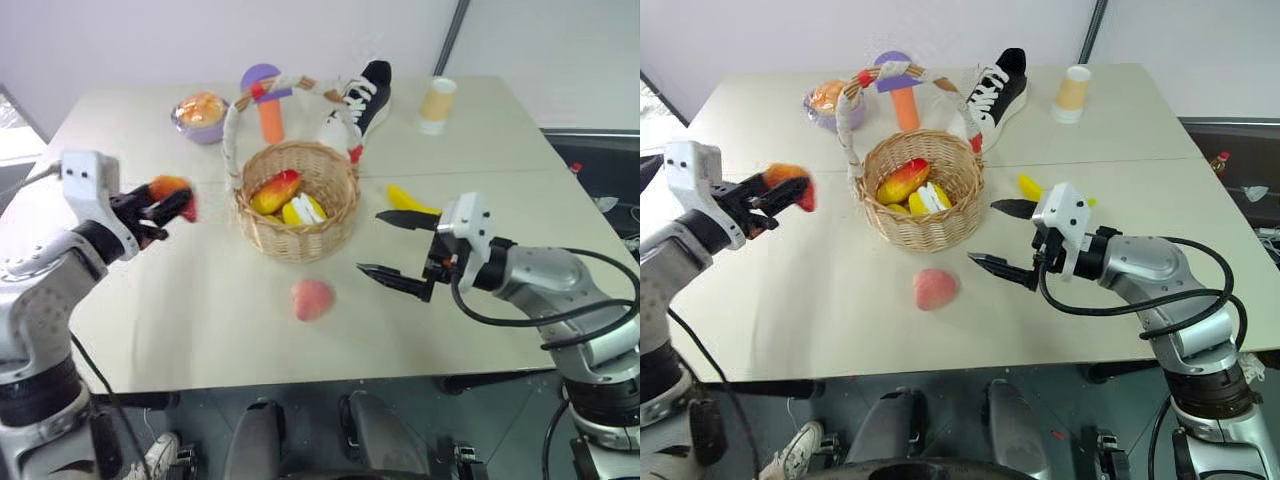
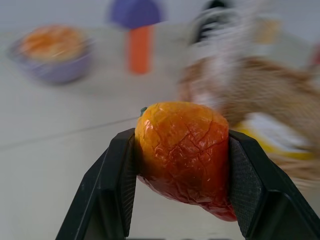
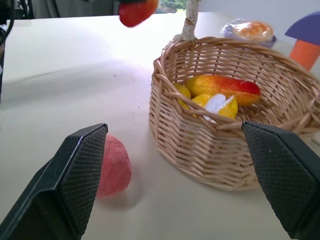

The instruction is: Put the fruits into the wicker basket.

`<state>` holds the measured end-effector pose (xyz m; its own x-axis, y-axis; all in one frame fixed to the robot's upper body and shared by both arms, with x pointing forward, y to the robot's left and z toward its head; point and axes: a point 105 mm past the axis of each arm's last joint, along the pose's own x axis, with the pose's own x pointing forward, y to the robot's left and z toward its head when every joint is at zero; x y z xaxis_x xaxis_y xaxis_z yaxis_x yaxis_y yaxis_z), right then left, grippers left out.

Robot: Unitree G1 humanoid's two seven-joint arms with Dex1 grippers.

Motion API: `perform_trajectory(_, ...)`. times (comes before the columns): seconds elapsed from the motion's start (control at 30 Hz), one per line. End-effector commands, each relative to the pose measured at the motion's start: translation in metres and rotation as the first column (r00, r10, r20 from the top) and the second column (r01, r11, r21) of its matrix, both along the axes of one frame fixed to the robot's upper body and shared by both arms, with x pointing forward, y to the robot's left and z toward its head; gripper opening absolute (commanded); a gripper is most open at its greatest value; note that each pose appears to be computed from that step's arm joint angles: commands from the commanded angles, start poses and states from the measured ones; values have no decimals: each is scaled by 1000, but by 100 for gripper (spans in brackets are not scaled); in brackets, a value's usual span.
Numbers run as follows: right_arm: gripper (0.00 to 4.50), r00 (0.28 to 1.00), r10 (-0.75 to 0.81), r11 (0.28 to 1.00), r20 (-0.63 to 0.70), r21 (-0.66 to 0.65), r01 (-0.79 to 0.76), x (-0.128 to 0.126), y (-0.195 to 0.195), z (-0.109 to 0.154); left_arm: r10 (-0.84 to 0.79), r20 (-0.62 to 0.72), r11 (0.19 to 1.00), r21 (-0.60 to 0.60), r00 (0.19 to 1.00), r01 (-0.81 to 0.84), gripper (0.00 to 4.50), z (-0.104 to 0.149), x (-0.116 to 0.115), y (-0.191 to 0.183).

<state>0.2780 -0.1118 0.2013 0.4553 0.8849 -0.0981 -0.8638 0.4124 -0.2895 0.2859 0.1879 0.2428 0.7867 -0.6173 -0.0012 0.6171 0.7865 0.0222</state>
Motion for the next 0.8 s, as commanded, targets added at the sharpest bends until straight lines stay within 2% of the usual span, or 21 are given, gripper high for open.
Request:
perform_trajectory(0.03,450,998,-5,1000,60,-1,5,3,-3,14,-141,53,989,43,989,138,203,13,-3,-39)
perform_trajectory(0.17,450,998,2,1000,67,2,-2,4,2,15,-124,70,983,141,990,114,203,9,30,-76)
perform_trajectory(0.27,450,997,-2,1000,73,8,2,3,5,16,-82,51,983,168,995,72,203,4,55,-84)
perform_trajectory(0.33,450,997,-8,1000,73,10,8,2,7,15,-82,41,981,181,996,74,203,0,63,-86)
perform_trajectory(0.4,450,998,-11,1000,64,9,11,0,11,12,-91,26,980,181,995,85,303,-2,69,-87)
perform_trajectory(0.43,450,998,-12,1000,58,8,12,-1,12,10,-94,22,980,177,995,89,337,-3,71,-87)
perform_trajectory(0.5,450,1000,6,1000,26,-14,-5,-6,18,0,-123,29,980,164,992,116,441,0,71,-86)
perform_trajectory(0.7,450,994,94,994,-50,-59,-97,-11,39,-25,-304,130,943,183,944,278,446,6,40,-74)
perform_trajectory(0.8,450,980,177,979,-87,-89,-185,-14,54,-38,-360,60,921,179,931,345,446,-7,19,-54)
